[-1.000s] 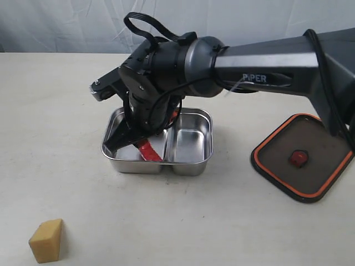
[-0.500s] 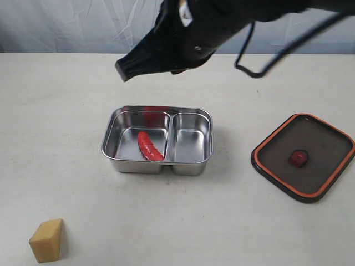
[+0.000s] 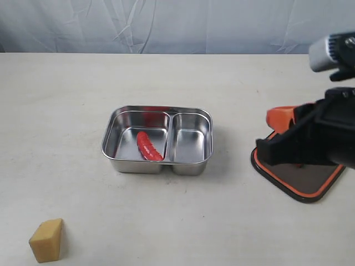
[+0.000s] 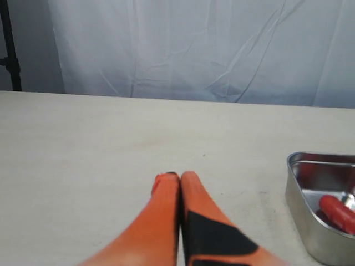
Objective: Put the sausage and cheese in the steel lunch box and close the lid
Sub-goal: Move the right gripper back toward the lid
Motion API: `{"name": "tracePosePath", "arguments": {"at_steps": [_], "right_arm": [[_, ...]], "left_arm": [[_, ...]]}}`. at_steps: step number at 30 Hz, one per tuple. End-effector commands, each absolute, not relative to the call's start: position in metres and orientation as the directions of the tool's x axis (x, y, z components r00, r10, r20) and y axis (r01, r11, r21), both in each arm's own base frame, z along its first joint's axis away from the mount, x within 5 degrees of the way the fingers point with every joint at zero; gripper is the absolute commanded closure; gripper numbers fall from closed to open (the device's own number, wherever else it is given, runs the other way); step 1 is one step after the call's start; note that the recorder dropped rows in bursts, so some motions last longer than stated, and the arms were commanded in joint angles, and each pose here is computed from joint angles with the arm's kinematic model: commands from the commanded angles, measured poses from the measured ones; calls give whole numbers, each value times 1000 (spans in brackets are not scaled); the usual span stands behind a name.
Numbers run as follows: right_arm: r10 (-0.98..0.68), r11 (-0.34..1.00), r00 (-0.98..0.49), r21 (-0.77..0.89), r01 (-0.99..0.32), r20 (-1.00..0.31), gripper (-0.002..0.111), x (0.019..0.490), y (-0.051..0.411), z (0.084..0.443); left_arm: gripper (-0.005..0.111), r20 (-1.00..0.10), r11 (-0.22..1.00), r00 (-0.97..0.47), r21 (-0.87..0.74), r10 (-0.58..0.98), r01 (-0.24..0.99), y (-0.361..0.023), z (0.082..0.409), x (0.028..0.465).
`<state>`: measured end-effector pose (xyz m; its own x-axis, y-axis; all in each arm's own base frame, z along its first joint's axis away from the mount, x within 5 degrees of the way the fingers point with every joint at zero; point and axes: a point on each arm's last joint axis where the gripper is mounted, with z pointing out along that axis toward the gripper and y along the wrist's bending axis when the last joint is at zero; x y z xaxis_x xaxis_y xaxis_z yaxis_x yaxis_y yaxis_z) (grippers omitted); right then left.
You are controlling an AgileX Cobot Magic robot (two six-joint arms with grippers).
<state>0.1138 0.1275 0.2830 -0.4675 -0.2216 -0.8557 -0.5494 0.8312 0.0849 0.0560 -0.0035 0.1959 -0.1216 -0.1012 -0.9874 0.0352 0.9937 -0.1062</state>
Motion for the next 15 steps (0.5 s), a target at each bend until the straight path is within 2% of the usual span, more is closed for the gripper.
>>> {"name": "tracePosePath", "arguments": {"at_steps": [1, 4, 6, 8, 10, 15], "right_arm": [[-192, 848, -404, 55, -526, -894, 108, 108, 108, 273], [-164, 860, -384, 59, -507, -909, 108, 105, 98, 271], [-158, 875, -387, 53, -482, -909, 108, 104, 93, 270], [-160, 884, -391, 45, -466, -906, 108, 105, 92, 270], [-160, 885, -392, 44, -464, -906, 108, 105, 91, 270], [-157, 885, -393, 48, -463, -906, 108, 105, 91, 270]], "left_arm": [[107, -962, 960, -30, -273, -272, 55, -4, 204, 56], [107, -897, 895, 5, -440, -442, 68, -4, 208, 56], [107, -814, 812, -4, -579, -580, 77, -5, 209, 56], [107, -778, 775, -12, -627, -628, 80, -5, 209, 56], [107, -797, 793, -81, -604, -598, 86, -10, 206, 55], [107, -867, 863, -207, -485, -453, 142, -19, 250, 58]]}}
